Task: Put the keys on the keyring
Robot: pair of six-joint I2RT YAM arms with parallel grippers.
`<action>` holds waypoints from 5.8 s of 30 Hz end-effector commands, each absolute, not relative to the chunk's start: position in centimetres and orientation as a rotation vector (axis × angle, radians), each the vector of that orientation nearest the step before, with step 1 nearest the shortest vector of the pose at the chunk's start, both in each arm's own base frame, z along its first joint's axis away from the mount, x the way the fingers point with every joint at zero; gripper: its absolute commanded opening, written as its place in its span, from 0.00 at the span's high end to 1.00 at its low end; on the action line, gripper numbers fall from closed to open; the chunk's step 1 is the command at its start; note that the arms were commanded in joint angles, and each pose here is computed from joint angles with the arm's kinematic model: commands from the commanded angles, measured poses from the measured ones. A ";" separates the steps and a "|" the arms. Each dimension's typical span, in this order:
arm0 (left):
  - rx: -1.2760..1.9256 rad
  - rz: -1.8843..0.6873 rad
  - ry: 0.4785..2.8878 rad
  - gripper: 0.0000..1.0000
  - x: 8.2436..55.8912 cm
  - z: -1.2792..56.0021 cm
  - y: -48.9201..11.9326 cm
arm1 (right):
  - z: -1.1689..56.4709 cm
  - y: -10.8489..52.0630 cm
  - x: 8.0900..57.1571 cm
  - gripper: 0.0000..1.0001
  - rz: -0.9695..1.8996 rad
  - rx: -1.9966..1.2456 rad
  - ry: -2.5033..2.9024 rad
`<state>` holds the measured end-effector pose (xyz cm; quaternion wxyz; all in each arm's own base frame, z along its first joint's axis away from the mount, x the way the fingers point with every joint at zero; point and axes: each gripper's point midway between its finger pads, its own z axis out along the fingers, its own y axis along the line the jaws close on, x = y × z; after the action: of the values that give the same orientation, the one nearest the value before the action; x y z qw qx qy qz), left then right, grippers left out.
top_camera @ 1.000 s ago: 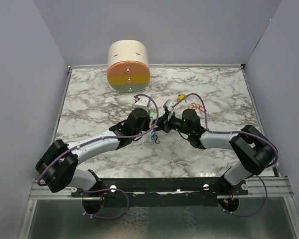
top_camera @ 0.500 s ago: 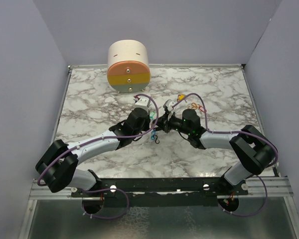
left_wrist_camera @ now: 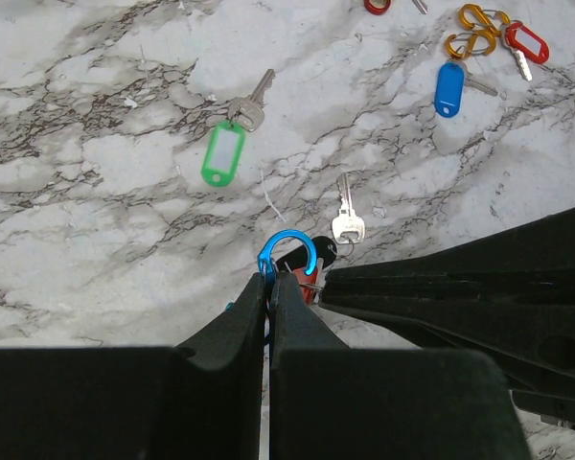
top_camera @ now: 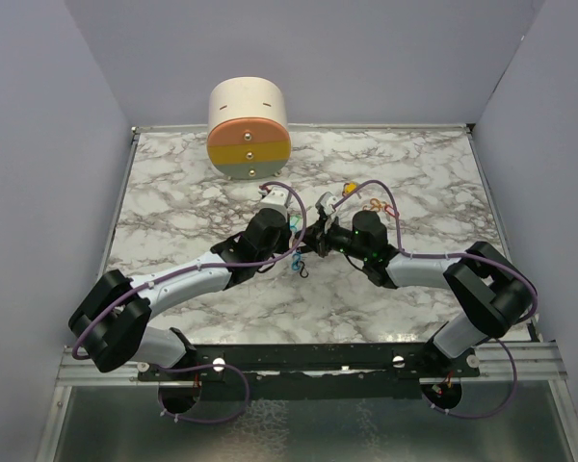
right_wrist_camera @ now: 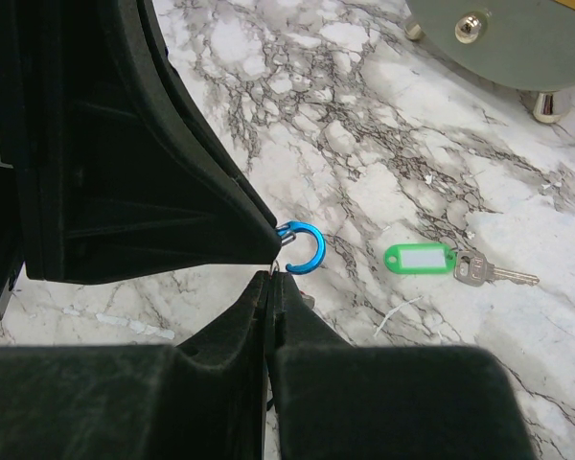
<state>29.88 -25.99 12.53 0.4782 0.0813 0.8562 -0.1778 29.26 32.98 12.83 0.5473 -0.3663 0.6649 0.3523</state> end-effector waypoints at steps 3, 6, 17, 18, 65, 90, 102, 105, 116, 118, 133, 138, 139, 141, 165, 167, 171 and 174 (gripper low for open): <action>0.223 -0.469 2.087 1.00 29.9 12.6 -26.6 | 14.5 33.2 29.8 0.99 0.823 -0.840 1.531; 0.227 -0.473 2.087 1.00 29.7 12.6 -26.5 | 14.5 33.1 29.9 0.99 0.817 -0.832 1.535; 0.236 -0.476 2.091 1.00 29.5 12.6 -26.5 | 14.5 32.7 30.4 0.99 0.792 -0.794 1.548; 0.239 -0.477 2.091 1.00 29.5 12.6 -26.5 | 14.5 32.7 30.4 0.99 0.790 -0.792 1.550; 0.260 -0.480 2.097 0.68 29.3 12.7 -26.6 | 15.5 30.8 31.3 0.99 0.701 -0.688 1.543; 0.081 -0.354 2.038 0.01 29.4 13.7 -22.4 | 12.2 21.2 38.5 0.99 0.334 -0.217 1.833; 0.088 -0.365 2.049 0.01 29.4 13.1 -22.7 | 9.4 19.3 40.1 0.99 0.334 -0.161 1.886; 0.087 -0.364 2.052 0.01 29.5 13.0 -22.8 | 9.2 19.7 40.4 0.99 0.344 -0.167 1.889; 0.088 -0.359 2.054 0.01 29.5 13.0 -22.8 | 8.9 20.1 41.6 0.99 0.356 -0.175 1.897; 0.088 -0.360 2.053 0.01 29.6 12.9 -22.8 | 9.0 20.2 41.7 0.99 0.356 -0.171 1.898; 0.100 -0.347 2.067 0.01 29.8 12.3 -23.1 | 9.7 19.7 42.6 0.55 0.344 -0.140 1.894; 0.107 -0.348 2.074 0.01 29.9 12.0 -23.3 | 10.5 19.8 42.0 0.44 0.362 -0.162 1.878; 0.105 -0.351 2.074 0.01 29.9 12.0 -23.3 | 10.6 19.8 41.7 0.43 0.369 -0.169 1.877; 0.103 -0.353 2.074 0.01 29.9 11.9 -23.4 | 10.7 19.9 41.1 0.43 0.389 -0.191 1.877; 0.122 -0.384 2.136 0.13 29.0 9.5 -23.9 | 9.5 23.2 38.0 0.44 0.558 -0.383 1.982; 0.132 -0.406 2.162 0.15 28.5 8.5 -24.2 | 9.7 23.1 38.0 0.44 0.557 -0.379 1.979; 0.147 -0.371 2.196 0.14 27.3 6.6 -24.4 | 9.8 23.1 37.9 0.44 0.561 -0.377 1.977; 0.156 -0.333 2.203 0.14 26.9 5.8 -24.7 | 9.9 23.1 37.9 0.44 0.561 -0.376 1.975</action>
<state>27.49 -24.06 6.70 0.4395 0.0655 0.8847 -0.1407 37.89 22.41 8.76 0.4982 -0.1456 0.8256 0.2213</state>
